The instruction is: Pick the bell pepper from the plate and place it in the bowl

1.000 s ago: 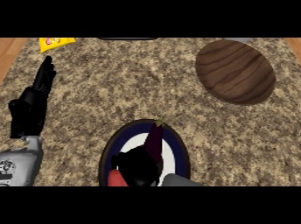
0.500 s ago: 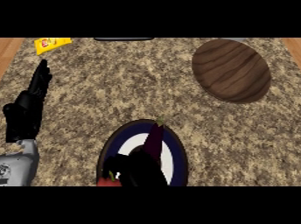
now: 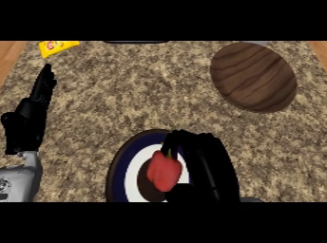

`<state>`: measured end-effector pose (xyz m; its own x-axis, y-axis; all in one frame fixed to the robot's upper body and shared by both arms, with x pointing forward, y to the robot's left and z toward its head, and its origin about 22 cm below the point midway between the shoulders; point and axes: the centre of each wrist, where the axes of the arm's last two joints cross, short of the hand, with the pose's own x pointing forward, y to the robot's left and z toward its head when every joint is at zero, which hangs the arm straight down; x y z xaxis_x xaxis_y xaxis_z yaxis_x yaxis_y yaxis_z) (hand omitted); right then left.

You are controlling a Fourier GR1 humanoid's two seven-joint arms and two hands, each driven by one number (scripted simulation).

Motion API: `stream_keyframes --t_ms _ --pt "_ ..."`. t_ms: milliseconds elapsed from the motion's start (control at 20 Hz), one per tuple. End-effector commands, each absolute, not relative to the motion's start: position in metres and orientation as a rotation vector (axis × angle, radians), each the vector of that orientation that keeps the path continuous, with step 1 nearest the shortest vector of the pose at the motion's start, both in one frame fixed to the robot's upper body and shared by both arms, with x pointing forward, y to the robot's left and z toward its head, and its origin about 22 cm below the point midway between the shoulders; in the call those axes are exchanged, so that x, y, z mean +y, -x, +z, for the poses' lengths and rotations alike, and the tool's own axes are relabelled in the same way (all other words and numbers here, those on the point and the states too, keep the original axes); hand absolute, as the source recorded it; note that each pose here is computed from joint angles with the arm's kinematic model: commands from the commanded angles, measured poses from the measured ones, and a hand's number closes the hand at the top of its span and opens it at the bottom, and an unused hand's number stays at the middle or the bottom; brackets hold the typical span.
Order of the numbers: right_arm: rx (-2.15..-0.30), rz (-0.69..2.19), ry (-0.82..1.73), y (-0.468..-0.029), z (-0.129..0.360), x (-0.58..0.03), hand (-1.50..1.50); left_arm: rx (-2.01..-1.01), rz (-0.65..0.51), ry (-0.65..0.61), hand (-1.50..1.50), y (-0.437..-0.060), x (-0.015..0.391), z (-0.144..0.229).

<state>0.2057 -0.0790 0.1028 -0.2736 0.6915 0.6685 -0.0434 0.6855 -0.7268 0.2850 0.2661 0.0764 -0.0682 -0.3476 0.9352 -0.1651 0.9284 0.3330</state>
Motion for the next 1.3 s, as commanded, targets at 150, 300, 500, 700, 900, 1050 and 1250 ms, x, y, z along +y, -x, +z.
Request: stream_keyframes --t_ms 150,300,500,700,900,1050,1250 --pt "-1.720 0.561 0.583 -0.264 0.117 -0.132 1.50 -1.666 -0.171 -0.381 0.00 -0.289 0.260 0.073" --pt "-1.760 0.483 0.624 -0.298 0.110 -0.161 1.50 -1.660 -0.155 -0.406 0.00 -0.288 0.260 0.077" --pt "-1.757 0.395 0.659 -0.334 0.098 -0.201 1.50 -1.658 -0.178 -0.387 0.00 -0.280 0.261 0.077" --pt "-1.783 0.414 0.774 -0.361 0.092 -0.224 1.50 -1.664 -0.165 -0.407 0.00 -0.291 0.268 0.064" --pt "-1.751 0.443 0.941 -0.387 0.080 -0.271 1.50 -1.647 -0.186 -0.365 0.00 -0.298 0.261 0.079" --pt "-1.675 0.519 1.111 -0.399 0.076 -0.289 1.50 -1.663 -0.180 -0.382 0.00 -0.290 0.256 0.076" --pt "-1.649 0.545 1.193 -0.405 0.050 -0.311 1.50 -1.689 -0.198 -0.362 0.00 -0.291 0.247 0.089"
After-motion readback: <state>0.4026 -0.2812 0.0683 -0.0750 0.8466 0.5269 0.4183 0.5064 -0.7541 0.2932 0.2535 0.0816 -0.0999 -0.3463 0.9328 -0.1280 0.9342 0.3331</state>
